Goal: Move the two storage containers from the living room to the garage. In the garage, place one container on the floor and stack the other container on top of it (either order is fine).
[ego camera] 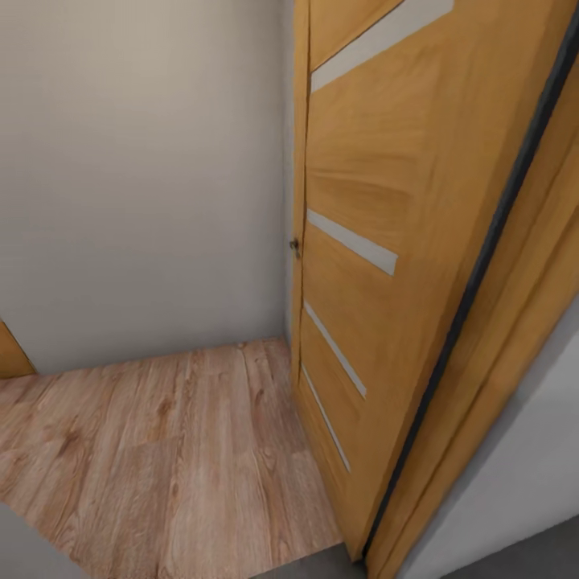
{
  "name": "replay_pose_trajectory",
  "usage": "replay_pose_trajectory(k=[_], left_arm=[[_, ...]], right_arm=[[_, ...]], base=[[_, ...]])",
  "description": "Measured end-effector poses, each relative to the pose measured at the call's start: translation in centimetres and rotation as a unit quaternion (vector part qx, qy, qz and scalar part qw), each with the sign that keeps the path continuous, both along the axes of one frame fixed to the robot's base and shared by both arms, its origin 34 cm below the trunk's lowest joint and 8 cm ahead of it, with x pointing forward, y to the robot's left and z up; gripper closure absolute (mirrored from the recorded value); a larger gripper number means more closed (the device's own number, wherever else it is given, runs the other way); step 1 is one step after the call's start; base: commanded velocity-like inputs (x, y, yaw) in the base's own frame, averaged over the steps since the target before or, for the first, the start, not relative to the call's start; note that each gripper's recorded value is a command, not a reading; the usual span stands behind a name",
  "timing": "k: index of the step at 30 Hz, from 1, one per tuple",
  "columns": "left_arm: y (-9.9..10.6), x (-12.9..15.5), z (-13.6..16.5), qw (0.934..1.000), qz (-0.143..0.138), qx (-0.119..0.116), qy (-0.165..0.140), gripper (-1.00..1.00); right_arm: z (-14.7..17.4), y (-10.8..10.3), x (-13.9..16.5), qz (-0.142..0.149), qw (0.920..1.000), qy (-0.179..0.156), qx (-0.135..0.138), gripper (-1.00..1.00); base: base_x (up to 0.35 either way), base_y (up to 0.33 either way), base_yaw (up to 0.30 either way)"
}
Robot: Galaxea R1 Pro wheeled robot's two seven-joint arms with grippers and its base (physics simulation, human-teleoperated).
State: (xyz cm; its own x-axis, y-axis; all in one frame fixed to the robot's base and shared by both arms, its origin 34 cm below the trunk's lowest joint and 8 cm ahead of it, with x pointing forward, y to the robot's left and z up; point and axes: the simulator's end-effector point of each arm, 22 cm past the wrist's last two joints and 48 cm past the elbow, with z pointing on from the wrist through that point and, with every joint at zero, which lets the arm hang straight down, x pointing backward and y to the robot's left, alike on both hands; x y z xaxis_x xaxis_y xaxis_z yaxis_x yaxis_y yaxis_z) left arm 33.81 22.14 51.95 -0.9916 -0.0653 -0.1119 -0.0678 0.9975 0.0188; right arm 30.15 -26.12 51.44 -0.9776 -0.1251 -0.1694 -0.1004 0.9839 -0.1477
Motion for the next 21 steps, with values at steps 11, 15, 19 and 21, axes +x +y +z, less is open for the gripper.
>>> replay_pose_trajectory(k=[11,15,19,21], left_arm=[[-0.1,-3.0,-0.5,0.9998,0.000,-0.001,0.018,-1.00],[-0.2,-4.8,-0.7,0.9996,0.000,-0.002,0.027,-1.00],[-0.2,-5.2,-0.8,0.9995,0.000,-0.002,0.030,-1.00],[-0.3,-5.4,-0.8,0.9995,0.000,-0.002,0.031,-1.00]], right_arm=[[0.0,0.8,0.0,0.013,0.9999,0.000,0.004,-1.00],[-0.3,1.2,-2.4,0.016,0.9997,0.015,0.007,-1.00],[-0.4,2.2,-4.3,0.030,0.9994,0.013,0.015,-1.00],[-0.4,2.5,-4.4,0.034,0.9992,0.010,0.017,-1.00]], base=[[0.000,0.000,0.033],[0.000,0.000,0.000],[0.000,0.000,0.000],[0.000,0.000,0.000]])
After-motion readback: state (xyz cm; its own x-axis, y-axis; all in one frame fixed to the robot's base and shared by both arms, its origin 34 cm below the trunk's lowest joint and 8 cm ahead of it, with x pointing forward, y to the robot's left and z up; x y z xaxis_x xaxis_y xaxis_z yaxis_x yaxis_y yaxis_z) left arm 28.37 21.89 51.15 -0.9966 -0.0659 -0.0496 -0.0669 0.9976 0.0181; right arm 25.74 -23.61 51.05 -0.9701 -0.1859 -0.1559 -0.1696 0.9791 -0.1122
